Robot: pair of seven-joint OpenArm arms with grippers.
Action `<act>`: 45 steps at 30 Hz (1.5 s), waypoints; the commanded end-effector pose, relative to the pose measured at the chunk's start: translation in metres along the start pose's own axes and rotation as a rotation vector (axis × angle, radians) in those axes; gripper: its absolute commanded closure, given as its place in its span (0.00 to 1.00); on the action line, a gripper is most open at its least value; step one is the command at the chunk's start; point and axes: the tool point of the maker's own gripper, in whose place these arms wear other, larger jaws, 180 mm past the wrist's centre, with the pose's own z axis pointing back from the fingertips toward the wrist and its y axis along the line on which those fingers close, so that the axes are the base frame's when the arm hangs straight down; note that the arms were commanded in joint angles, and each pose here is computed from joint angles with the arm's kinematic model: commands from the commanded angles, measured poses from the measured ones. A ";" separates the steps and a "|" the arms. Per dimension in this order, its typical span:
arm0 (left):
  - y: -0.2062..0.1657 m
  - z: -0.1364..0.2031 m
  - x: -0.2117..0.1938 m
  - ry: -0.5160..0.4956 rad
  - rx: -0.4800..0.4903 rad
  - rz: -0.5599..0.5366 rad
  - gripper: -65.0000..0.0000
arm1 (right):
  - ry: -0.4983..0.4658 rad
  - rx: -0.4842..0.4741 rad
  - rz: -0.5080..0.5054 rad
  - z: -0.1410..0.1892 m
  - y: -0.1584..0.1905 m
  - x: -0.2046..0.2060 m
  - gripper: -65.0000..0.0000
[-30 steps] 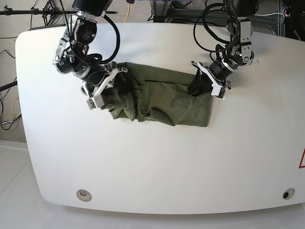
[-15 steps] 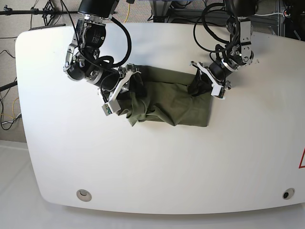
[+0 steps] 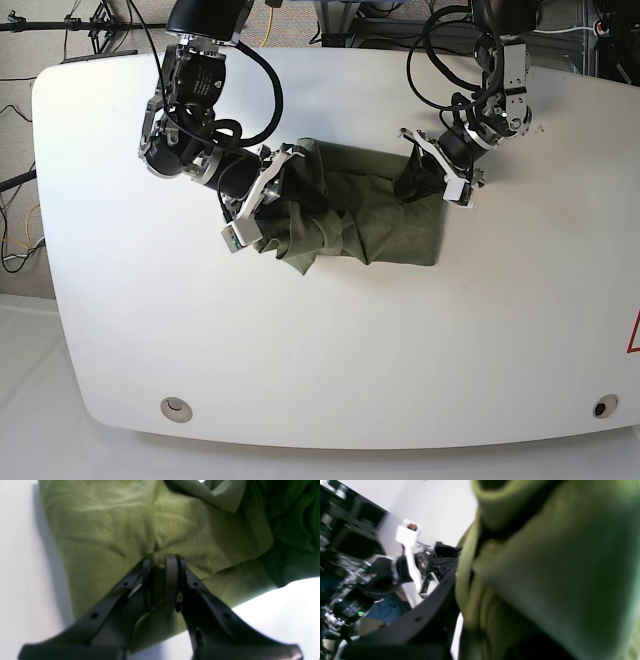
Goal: Fold the T-shirt properly
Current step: 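Lift and fold the held end with the right gripper toward the left gripper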
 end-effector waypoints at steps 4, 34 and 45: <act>0.004 0.002 -0.025 0.122 0.024 -0.028 0.91 | -0.057 0.061 0.039 -0.006 0.016 0.019 0.98; 0.005 0.015 -0.065 0.314 0.030 -0.031 0.88 | 0.112 -0.057 0.198 -0.049 0.016 0.011 0.99; 0.003 0.014 -0.067 0.316 0.026 -0.032 0.87 | 0.144 -0.025 0.179 -0.053 0.021 -0.004 0.99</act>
